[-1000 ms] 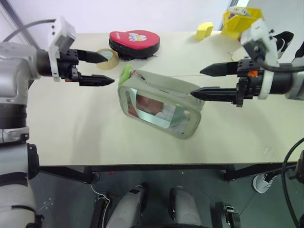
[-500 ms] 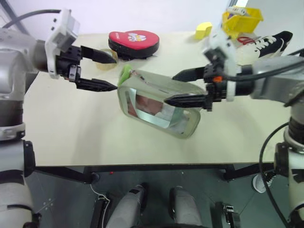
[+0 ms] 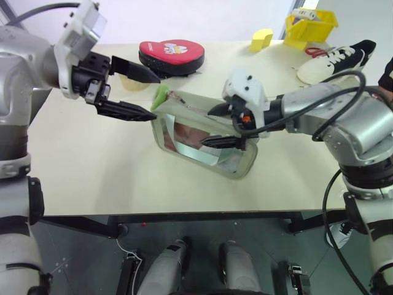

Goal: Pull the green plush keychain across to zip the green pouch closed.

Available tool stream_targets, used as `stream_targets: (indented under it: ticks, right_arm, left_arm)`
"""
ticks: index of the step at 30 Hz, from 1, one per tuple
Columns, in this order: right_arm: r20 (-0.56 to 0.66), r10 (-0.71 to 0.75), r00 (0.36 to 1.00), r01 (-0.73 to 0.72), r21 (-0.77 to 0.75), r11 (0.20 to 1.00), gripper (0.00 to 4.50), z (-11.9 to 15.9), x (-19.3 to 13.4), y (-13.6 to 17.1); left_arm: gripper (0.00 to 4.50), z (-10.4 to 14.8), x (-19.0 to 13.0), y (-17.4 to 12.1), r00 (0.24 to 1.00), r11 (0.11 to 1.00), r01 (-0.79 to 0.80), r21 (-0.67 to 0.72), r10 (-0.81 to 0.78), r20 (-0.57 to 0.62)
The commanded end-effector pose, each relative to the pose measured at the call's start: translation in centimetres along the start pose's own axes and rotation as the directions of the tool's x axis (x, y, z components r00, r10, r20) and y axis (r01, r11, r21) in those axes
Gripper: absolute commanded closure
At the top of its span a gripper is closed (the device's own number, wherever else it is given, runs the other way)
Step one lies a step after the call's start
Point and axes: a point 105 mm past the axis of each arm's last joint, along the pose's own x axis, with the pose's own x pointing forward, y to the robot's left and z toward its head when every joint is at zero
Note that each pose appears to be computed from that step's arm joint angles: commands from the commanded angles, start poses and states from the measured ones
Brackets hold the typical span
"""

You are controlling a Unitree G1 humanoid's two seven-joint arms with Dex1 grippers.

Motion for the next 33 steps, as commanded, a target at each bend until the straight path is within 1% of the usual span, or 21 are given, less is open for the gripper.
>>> stream_targets:
  ticks: [1,2,3,5,6,8,9,10,11,12,13,16,18,19,21,22,26,29,33]
  right_arm:
    - [0.001,-0.002,1.000,0.003,-0.079,0.997,2.50,0.3,-0.3,-0.3]
    - [-0.008,-0.013,1.000,0.012,-0.123,0.992,2.95,0.2,-0.4,-0.6]
    - [-0.015,-0.020,1.000,0.017,-0.156,0.988,3.58,0.1,-0.5,-0.8]
    - [-0.041,-0.069,0.997,0.054,-0.285,0.957,4.43,-0.1,-0.8,-2.2]
    - [-0.052,-0.107,0.993,0.079,-0.379,0.922,4.43,0.0,-1.1,-3.1]
    - [-0.051,-0.159,0.986,0.102,-0.569,0.816,4.43,0.4,-1.5,-4.5]
    - [-0.036,-0.172,0.984,0.111,-0.635,0.765,4.43,0.8,-1.7,-5.1]
    - [-0.019,-0.175,0.984,0.117,-0.674,0.730,4.43,1.2,-1.9,-5.6]
    - [0.007,-0.168,0.986,0.125,-0.696,0.707,4.43,1.7,-2.1,-6.0]
    - [0.024,-0.169,0.985,0.137,-0.700,0.701,4.43,2.0,-2.2,-6.5]
    - [0.036,-0.163,0.986,0.137,-0.732,0.667,4.43,2.3,-2.3,-6.7]
    - [0.062,-0.141,0.988,0.134,-0.796,0.590,4.43,2.7,-2.3,-7.1]
    - [0.082,-0.137,0.987,0.146,-0.815,0.561,4.43,2.8,-2.0,-7.4]
    - [0.090,-0.130,0.987,0.148,-0.812,0.565,4.43,2.7,-1.9,-7.5]
    - [0.094,-0.120,0.988,0.148,-0.787,0.599,4.43,2.5,-1.6,-7.8]
    - [0.070,-0.117,0.991,0.128,-0.780,0.612,4.43,1.8,-1.4,-7.9]
    - [0.004,-0.093,0.996,0.072,-0.667,0.742,4.43,-0.7,-1.1,-7.7]
    - [0.008,-0.095,0.995,0.080,-0.608,0.790,4.43,-0.7,-1.2,-7.6]
    - [-0.009,-0.048,0.999,0.036,-0.524,0.851,4.43,-0.2,-1.5,-6.4]
  left_arm:
    - [0.00,1.4,-0.7,-0.4,1.000,0.998,-0.023,0.062,0.023,0.008]
    - [0.00,1.4,-0.7,-0.4,1.000,0.998,-0.026,0.062,0.026,0.007]
    - [0.00,1.3,-0.7,-0.4,1.000,0.998,-0.028,0.062,0.028,0.007]
    - [0.00,1.3,-0.7,-0.3,0.999,0.997,-0.039,0.061,0.038,0.008]
    - [0.00,1.3,-0.7,-0.2,0.999,0.997,-0.043,0.062,0.043,0.010]
    - [0.00,1.4,-0.7,-0.1,0.999,0.997,-0.051,0.065,0.050,0.013]
    - [0.00,1.4,-0.7,0.0,0.998,0.996,-0.054,0.066,0.053,0.014]
    - [0.00,1.4,-0.7,0.0,0.998,0.996,-0.058,0.066,0.057,0.016]
    - [0.00,1.4,-0.7,0.1,0.998,0.996,-0.062,0.067,0.061,0.017]
    - [0.00,1.4,-0.7,0.2,0.998,0.995,-0.068,0.070,0.067,0.019]
    - [0.00,1.3,-0.7,0.3,0.997,0.995,-0.073,0.070,0.072,0.019]
    - [0.00,1.2,-0.5,0.4,0.997,0.995,-0.075,0.073,0.073,0.024]
    - [0.00,1.1,-0.4,0.4,0.997,0.994,-0.075,0.075,0.073,0.026]
    - [0.00,1.1,-0.4,0.4,0.997,0.994,-0.076,0.076,0.074,0.027]
    - [0.00,1.2,-0.4,0.5,0.997,0.994,-0.077,0.079,0.075,0.029]
    - [0.00,1.2,-0.3,0.5,0.997,0.994,-0.078,0.081,0.076,0.030]
    - [0.00,1.0,-0.3,0.5,0.996,0.993,-0.085,0.081,0.083,0.027]
    - [0.00,0.9,-0.3,0.4,0.996,0.993,-0.087,0.077,0.086,0.025]
    - [0.00,0.9,-0.4,0.5,0.996,0.993,-0.090,0.076,0.088,0.023]
